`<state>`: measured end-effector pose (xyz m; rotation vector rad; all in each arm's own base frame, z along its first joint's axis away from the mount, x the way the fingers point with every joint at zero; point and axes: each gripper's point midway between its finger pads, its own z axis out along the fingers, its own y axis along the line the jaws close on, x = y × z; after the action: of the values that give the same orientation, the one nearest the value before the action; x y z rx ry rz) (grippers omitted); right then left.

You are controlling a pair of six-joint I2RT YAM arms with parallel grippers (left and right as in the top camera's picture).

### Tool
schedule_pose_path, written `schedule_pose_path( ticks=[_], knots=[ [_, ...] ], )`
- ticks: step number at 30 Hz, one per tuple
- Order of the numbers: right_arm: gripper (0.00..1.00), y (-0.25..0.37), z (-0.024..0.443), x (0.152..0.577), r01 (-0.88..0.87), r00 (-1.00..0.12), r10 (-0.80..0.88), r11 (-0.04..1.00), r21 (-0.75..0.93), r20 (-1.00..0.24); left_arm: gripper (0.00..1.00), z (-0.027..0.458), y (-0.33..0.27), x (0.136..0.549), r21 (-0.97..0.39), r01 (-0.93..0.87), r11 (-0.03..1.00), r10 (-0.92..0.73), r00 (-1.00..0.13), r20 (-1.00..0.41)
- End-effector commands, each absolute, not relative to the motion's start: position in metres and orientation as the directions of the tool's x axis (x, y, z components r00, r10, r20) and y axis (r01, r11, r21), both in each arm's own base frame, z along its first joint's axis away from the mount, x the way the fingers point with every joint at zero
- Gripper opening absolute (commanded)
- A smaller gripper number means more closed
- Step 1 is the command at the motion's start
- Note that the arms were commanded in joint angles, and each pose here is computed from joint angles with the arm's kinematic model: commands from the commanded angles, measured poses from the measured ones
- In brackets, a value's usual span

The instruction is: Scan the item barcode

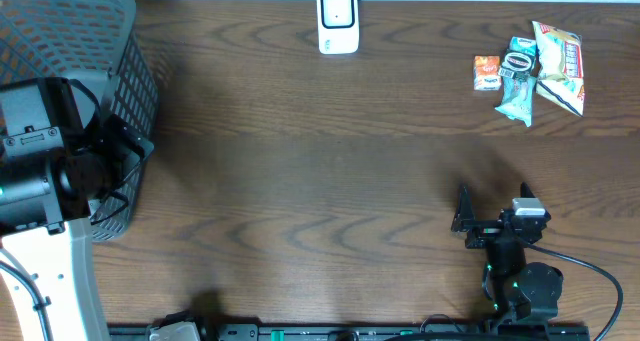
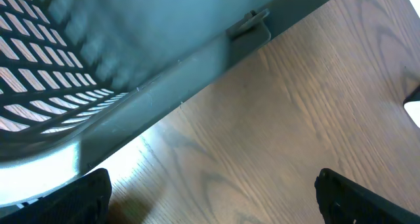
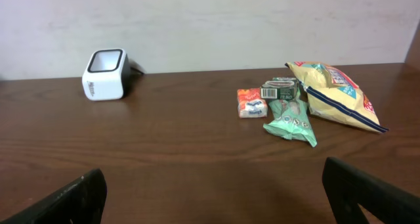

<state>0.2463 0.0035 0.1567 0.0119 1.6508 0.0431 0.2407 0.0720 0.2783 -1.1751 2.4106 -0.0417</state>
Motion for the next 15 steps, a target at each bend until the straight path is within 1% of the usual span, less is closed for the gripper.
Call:
schedule_pose_path(
  ticks=[1, 8, 11, 13, 15],
  knots=[
    [0.99, 0.000, 0.157, 0.246, -0.001, -0.075, 0.044, 0.999, 0.045, -0.996, 0.98, 0.282, 0.074, 0.239, -0.225, -0.745, 0.629, -0.757, -0.519, -0.397],
    [0.99, 0.000, 0.157, 0.246, -0.001, -0.075, 0.044, 0.999, 0.045, -0.996, 0.98, 0.283, 0.074, 0.239, -0.226, -0.744, 0.629, -0.757, -0.518, -0.399],
    [0.99, 0.000, 0.157, 0.246, -0.001, -0.075, 0.044, 0.999, 0.045, -0.996, 0.98, 0.284, 0.076, 0.232, -0.211, -0.749, 0.629, -0.751, -0.515, -0.413],
    [0.99, 0.000, 0.157, 0.246, -0.001, -0.075, 0.044, 0.999, 0.045, -0.996, 0.98, 0.277, 0.071, 0.222, -0.190, -0.743, 0.642, -0.743, -0.541, -0.395],
    [0.99, 0.000, 0.157, 0.246, -0.001, -0.075, 0.044, 0.999, 0.045, -0.996, 0.98, 0.268, 0.065, 0.219, -0.165, -0.692, 0.703, -0.686, -0.599, -0.412]
  ],
)
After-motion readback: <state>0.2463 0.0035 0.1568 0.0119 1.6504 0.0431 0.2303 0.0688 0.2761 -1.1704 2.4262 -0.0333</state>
